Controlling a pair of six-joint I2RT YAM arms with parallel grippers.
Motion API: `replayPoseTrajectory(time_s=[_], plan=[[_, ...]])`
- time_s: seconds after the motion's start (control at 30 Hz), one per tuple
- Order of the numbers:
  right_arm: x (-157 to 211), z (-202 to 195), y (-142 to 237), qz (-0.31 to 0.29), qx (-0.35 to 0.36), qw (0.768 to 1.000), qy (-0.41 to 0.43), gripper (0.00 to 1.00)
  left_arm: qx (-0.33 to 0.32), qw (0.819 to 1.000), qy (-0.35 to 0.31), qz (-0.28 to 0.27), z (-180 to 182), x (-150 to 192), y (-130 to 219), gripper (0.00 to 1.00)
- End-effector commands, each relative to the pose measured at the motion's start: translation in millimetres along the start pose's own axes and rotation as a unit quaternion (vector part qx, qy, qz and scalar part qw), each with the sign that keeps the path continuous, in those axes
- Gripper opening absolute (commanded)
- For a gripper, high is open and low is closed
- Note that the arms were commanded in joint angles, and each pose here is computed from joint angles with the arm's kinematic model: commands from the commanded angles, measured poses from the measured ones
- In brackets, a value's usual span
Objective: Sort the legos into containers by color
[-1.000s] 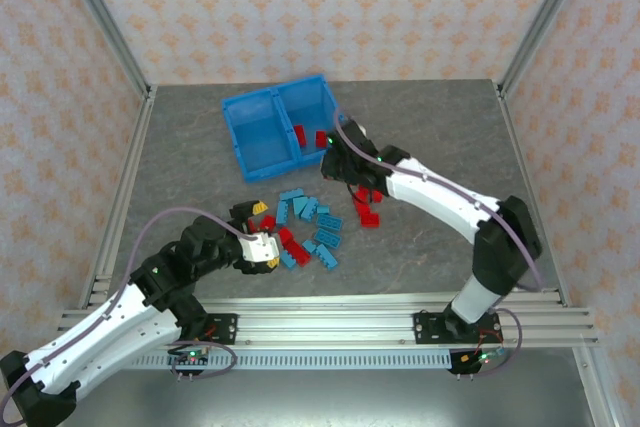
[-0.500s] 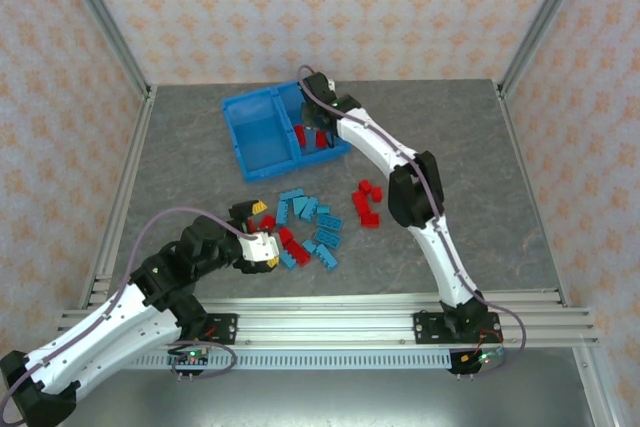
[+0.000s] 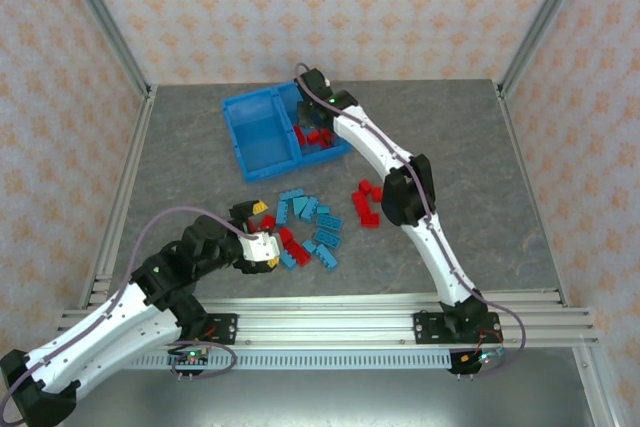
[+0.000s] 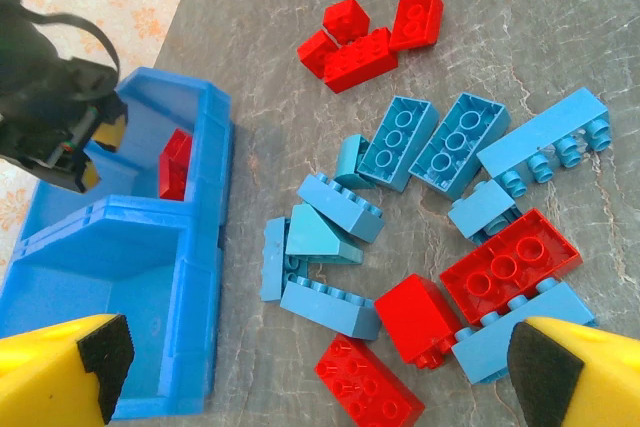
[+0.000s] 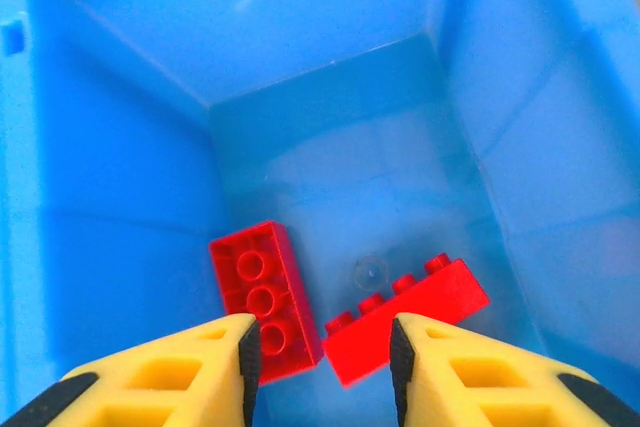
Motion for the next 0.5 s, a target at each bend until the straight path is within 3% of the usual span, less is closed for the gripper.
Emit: replayPoseTrajectory(time_s=[0.0, 0.1, 0.27, 0.47], plan=[[-28, 4, 81, -0.028, -0.022, 0.999, 0.002, 0.4, -0.011, 1.0, -0.007, -0.003, 5, -5, 2, 0.99], [-14, -2, 120, -0.023, -0.035, 0.999, 0.01, 0.4, -0.016, 1.0, -0.005, -0.003, 6, -4, 2, 0.99], [50, -40, 173, -0.02, -0.013, 1.0, 0.016, 0.42, -0.016, 1.0, -0.005, 0.005, 6, -2, 2, 0.99], [156, -104, 184, 0.051, 0.046, 0.997, -0.027, 0.46, -0.009, 1.0, -0.009, 0.011, 5, 0, -3, 0.99]])
Point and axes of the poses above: each hand's point on the last joint's axis, 136 mm out from that joint toward the fingers, its own y axis back along the fingers, its own z axis along the line the jaws close on, x = y × z, the point moved 3 cm from there along y, back along the fingers, and after that the axes turned 2 degrees about y, right-handed, at the moved point
